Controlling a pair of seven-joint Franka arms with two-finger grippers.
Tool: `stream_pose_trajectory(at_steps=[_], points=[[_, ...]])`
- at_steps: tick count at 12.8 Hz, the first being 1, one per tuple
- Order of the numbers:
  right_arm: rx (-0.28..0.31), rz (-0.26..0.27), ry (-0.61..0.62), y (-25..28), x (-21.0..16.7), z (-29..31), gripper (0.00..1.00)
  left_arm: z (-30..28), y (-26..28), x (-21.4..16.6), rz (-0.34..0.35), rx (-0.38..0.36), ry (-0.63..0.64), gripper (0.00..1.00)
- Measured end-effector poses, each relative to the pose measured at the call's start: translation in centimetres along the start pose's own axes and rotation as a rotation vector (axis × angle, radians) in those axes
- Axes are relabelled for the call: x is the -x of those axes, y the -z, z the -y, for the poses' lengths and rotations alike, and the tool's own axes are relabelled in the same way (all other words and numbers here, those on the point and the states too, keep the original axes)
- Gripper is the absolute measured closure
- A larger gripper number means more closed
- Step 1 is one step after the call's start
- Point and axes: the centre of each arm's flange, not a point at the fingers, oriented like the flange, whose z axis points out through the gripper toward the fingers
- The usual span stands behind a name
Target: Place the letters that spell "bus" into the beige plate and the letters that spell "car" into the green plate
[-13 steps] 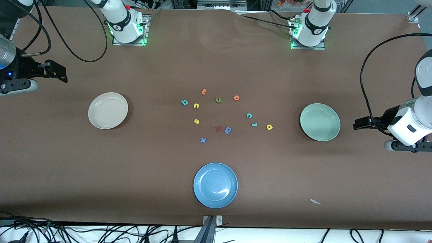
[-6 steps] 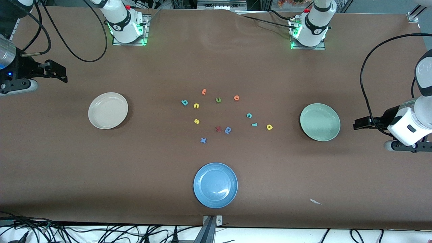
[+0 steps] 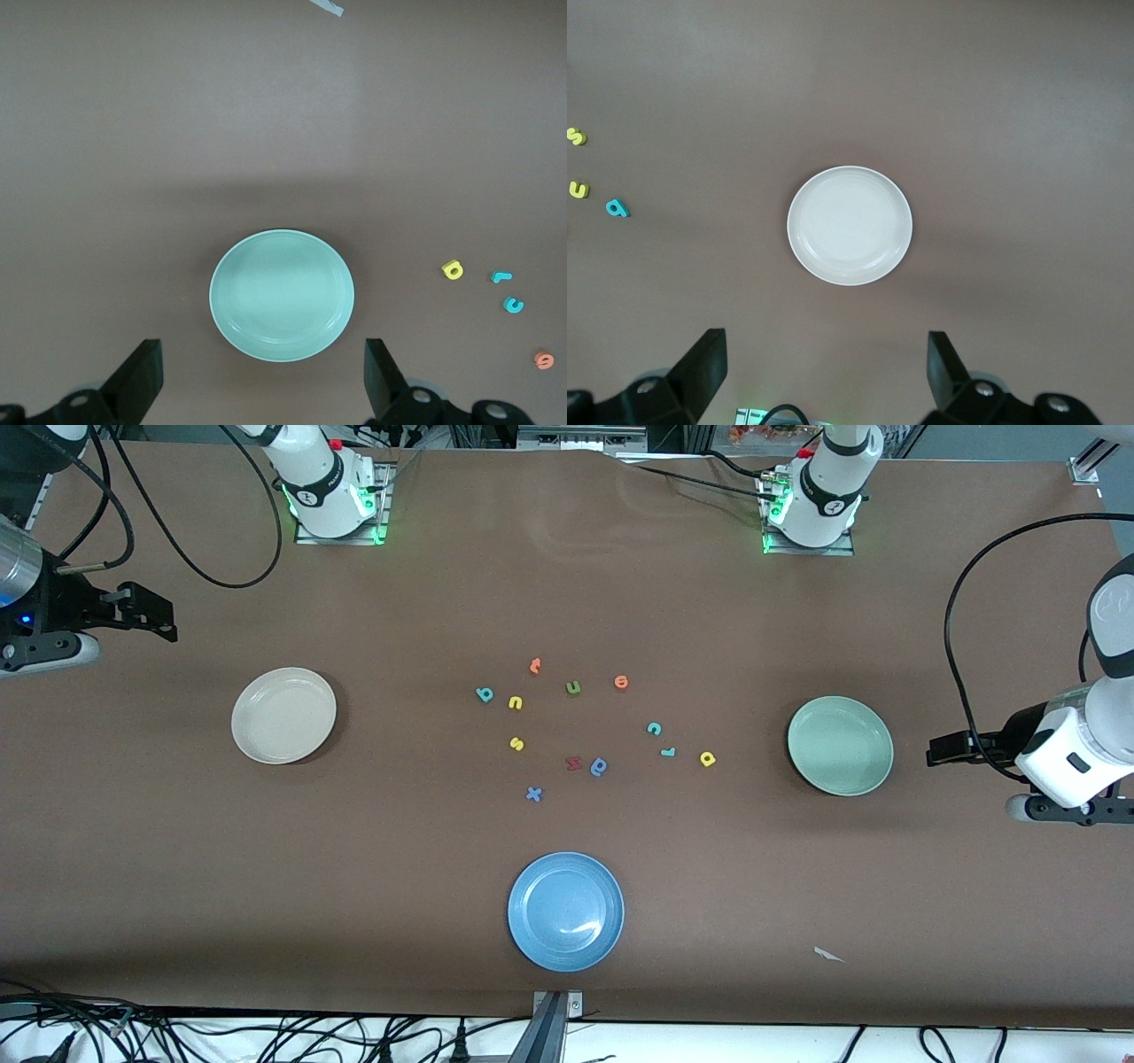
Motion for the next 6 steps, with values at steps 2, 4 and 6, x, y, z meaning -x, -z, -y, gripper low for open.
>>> stream_pose_trajectory(at_steps=[2,4,6], points=[[0.000,0.000,0.000,0.0,0.0,0.0,0.00,-1.7,-1.2,-0.3,0.019,-0.002,0.037,0.00],[-0.001,0.001,0.001,0.0,0.0,0.1,0.00,-4.0,-3.2,-0.8,0.051,-0.007,0.085,0.00],[-0.003,0.001,0.002,-0.1,-0.1,0.1,0.00,-6.3,-5.9,-1.2,0.084,-0.016,0.130,0.00]])
